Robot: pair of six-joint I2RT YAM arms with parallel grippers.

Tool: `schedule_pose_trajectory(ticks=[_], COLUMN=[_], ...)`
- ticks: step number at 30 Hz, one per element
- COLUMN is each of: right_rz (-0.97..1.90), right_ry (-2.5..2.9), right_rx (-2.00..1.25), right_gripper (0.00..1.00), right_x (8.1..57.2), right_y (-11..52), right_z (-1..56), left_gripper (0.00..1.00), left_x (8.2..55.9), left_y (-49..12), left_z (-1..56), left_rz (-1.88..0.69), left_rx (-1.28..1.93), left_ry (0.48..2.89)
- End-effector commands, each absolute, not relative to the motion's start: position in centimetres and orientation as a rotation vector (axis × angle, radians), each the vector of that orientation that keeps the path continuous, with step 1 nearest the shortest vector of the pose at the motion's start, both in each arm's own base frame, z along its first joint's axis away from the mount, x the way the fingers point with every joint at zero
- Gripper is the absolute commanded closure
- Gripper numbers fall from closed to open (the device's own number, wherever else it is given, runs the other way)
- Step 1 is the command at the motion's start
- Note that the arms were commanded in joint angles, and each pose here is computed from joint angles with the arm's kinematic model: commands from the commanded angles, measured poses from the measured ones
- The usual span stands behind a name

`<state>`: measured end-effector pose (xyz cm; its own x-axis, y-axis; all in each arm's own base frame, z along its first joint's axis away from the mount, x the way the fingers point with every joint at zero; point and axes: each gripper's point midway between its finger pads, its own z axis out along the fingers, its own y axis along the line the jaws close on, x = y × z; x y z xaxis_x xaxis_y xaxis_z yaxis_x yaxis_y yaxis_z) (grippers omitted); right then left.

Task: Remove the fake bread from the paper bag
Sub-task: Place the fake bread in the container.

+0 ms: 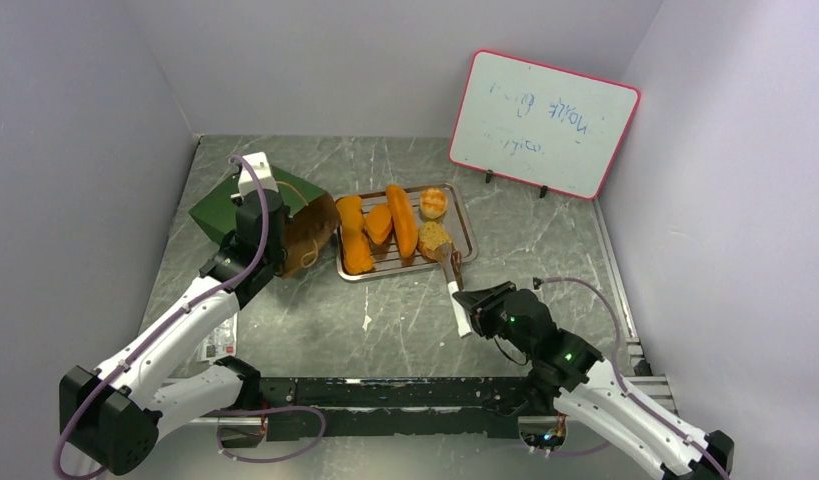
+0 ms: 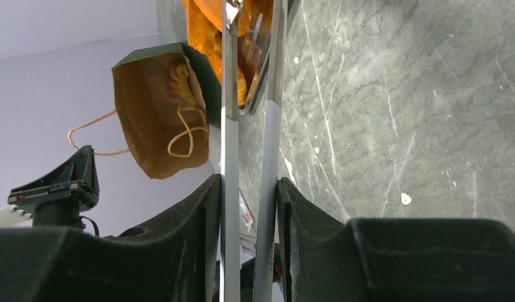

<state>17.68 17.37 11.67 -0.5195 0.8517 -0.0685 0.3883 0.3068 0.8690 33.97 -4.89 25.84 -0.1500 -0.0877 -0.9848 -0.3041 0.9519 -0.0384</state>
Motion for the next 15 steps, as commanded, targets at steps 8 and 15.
schedule_pose_trajectory(ticks=[8, 15], right_rz=[1.153, 1.144], right_ry=[1.951, 1.953], right_rx=[1.104, 1.107], right_gripper=[0.67, 0.67], right_x=[18.14, 17.98], right_y=[16.12, 15.86], right_z=[15.05, 15.07], left_gripper=[0.93, 0.93], left_x=[33.95, 33.95], left_y=[-4.73, -4.77], left_z=[27.9, 27.84], left_rz=[0.157, 0.156], left_rx=[-0.317, -0.317], left_ry=[1.678, 1.68])
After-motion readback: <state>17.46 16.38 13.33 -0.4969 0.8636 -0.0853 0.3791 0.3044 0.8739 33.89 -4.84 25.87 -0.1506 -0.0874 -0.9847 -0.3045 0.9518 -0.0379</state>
